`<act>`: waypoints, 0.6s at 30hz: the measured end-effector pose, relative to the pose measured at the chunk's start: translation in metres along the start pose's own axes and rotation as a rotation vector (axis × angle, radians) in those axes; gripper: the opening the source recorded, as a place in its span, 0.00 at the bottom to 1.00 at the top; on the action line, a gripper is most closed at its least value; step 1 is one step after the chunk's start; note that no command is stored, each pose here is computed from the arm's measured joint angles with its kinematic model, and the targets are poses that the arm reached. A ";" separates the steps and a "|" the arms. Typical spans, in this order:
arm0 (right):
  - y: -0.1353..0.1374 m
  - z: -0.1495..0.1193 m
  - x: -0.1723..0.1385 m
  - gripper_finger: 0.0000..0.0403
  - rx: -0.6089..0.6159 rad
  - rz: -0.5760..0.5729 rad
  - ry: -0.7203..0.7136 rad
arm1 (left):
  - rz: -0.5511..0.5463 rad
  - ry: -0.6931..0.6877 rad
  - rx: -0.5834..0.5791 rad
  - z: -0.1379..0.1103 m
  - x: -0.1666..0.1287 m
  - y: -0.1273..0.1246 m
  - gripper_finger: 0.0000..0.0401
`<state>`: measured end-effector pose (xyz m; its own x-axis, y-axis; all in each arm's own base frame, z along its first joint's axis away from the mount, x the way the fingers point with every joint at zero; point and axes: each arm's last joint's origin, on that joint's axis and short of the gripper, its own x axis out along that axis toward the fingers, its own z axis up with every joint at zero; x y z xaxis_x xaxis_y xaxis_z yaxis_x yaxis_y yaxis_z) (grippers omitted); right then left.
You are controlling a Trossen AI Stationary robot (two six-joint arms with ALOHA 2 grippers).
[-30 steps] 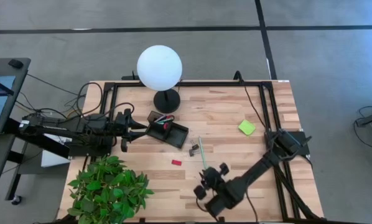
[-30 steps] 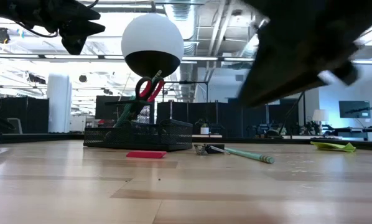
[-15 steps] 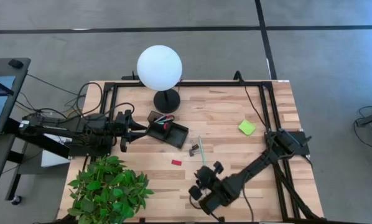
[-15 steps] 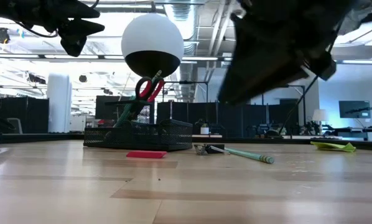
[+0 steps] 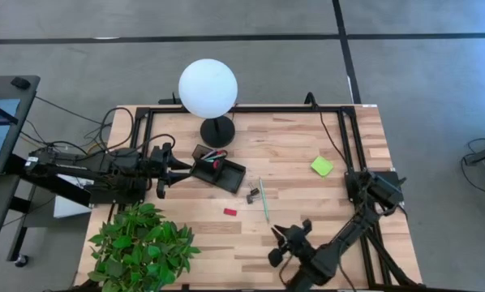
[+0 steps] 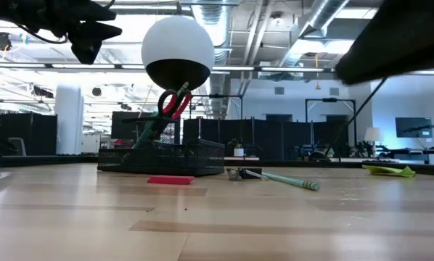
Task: Pick and place office supplies into organizer
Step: Put the blue pencil into the black desk organizer
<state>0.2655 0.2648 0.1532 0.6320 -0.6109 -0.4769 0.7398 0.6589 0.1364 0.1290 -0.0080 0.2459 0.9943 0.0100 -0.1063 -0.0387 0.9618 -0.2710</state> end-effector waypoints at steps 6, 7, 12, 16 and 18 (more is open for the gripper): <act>0.001 -0.007 0.025 0.12 -0.008 -0.004 -0.004 | 0.002 0.004 0.002 0.000 0.000 0.000 0.33; 0.001 -0.007 0.027 0.12 0.003 -0.005 -0.004 | 0.001 0.004 0.006 0.000 0.000 0.000 0.33; -0.005 -0.004 0.046 0.13 0.008 -0.053 -0.006 | 0.002 0.007 0.015 -0.001 0.000 0.000 0.33; -0.005 0.003 0.060 0.15 -0.027 -0.089 0.036 | 0.006 0.020 0.016 -0.002 0.000 0.001 0.33; -0.005 0.006 0.068 0.17 -0.032 -0.109 0.081 | 0.008 0.025 0.016 -0.002 0.000 0.001 0.33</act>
<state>0.3059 0.2169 0.1254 0.5262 -0.6429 -0.5565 0.7947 0.6047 0.0527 0.1287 -0.0080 0.2433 0.9911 0.0110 -0.1327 -0.0449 0.9659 -0.2549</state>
